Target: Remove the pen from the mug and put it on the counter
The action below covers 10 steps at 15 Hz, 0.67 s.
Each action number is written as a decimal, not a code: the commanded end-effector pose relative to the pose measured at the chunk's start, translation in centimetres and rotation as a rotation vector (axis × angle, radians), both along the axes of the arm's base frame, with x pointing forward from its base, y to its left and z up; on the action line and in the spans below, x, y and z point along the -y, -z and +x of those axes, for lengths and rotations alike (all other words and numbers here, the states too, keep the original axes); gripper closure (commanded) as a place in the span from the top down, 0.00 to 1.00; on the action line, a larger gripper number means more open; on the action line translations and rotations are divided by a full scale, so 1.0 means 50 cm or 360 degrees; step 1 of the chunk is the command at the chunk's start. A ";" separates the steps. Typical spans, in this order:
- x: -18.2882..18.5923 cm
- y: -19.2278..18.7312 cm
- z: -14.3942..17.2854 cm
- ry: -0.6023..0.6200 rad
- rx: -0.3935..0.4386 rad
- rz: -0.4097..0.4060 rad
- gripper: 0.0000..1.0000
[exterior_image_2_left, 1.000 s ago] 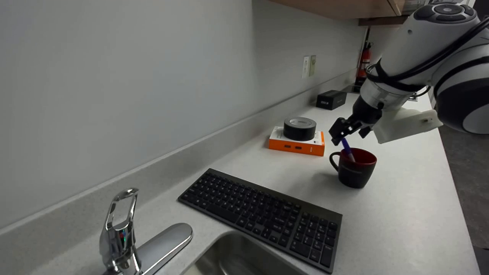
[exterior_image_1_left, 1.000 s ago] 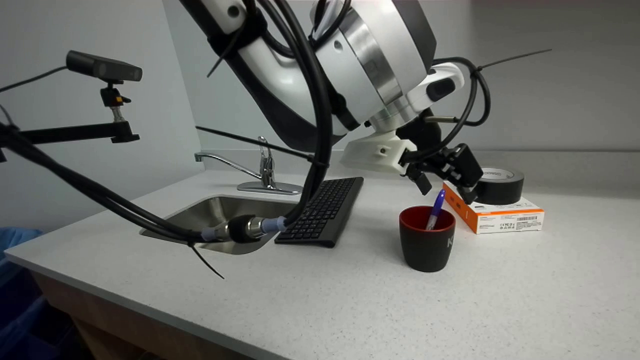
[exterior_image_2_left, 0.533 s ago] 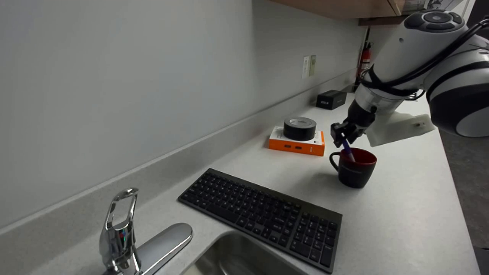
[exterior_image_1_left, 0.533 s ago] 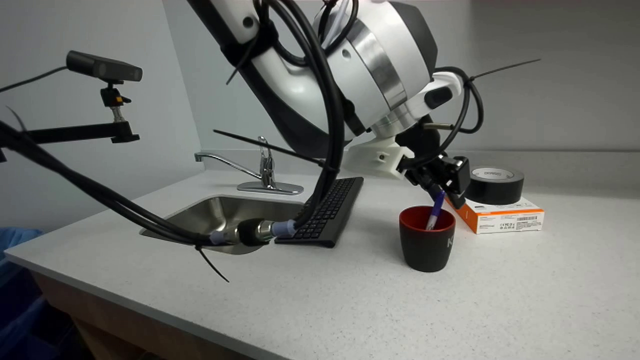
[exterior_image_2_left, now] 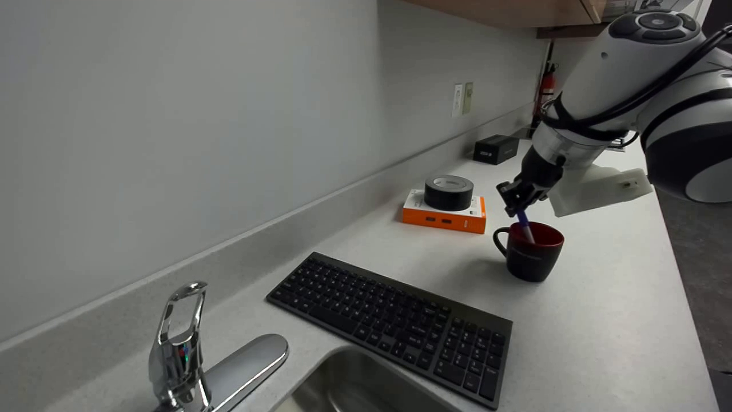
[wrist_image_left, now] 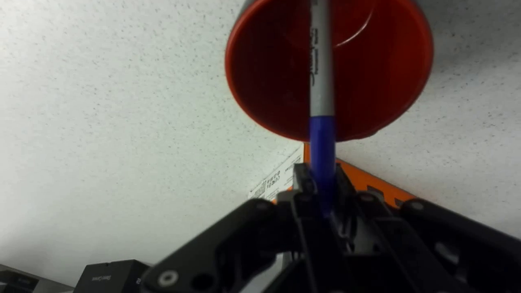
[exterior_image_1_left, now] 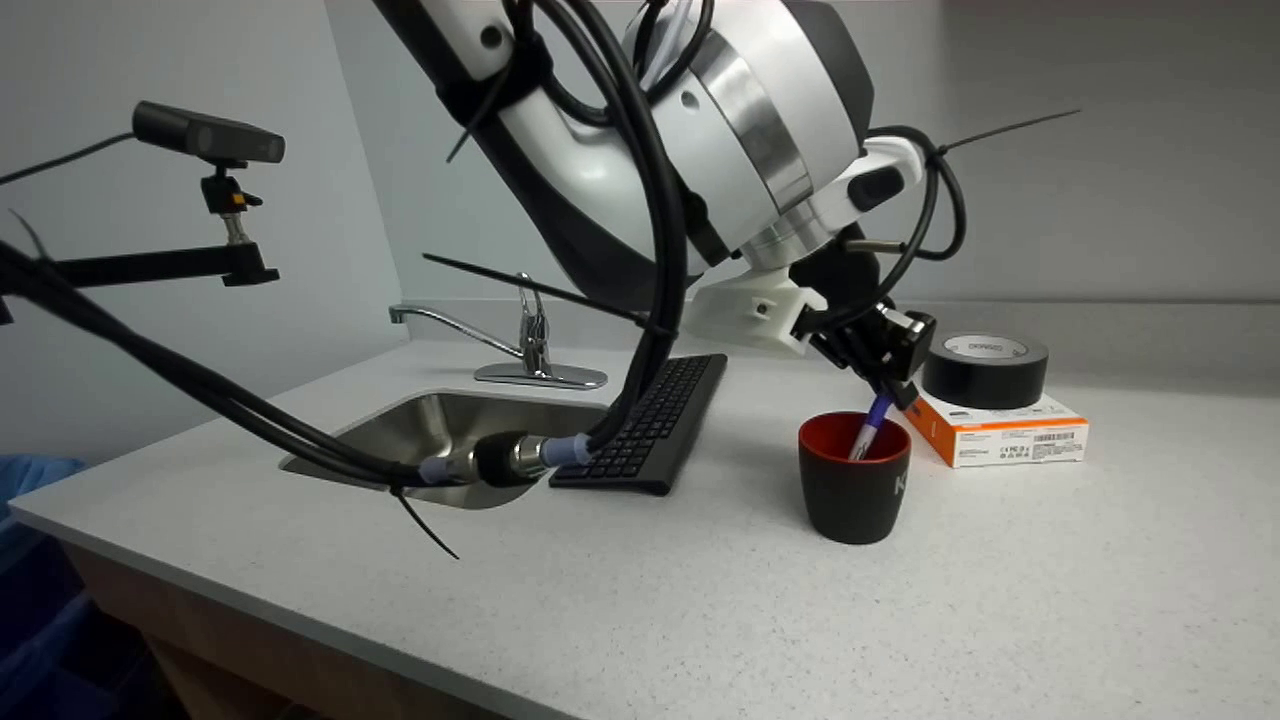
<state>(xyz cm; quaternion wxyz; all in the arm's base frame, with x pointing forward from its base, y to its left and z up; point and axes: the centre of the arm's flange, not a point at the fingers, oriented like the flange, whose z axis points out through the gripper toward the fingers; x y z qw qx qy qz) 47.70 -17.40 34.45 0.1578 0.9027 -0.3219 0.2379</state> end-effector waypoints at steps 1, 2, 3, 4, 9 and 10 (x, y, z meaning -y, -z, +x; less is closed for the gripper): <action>-0.021 -0.079 -0.053 -0.0059 0.0119 0.0006 0.03; -0.027 -0.106 -0.066 -0.0077 0.0143 0.0001 0.03; -0.035 -0.138 -0.079 -0.0107 0.0158 0.0016 0.03; -0.042 -0.159 -0.086 -0.0142 0.0173 0.0028 0.03; -0.115 -0.222 -0.081 -0.0348 0.0095 0.0232 0.03; -0.135 -0.215 -0.070 -0.0374 0.0070 0.0254 0.03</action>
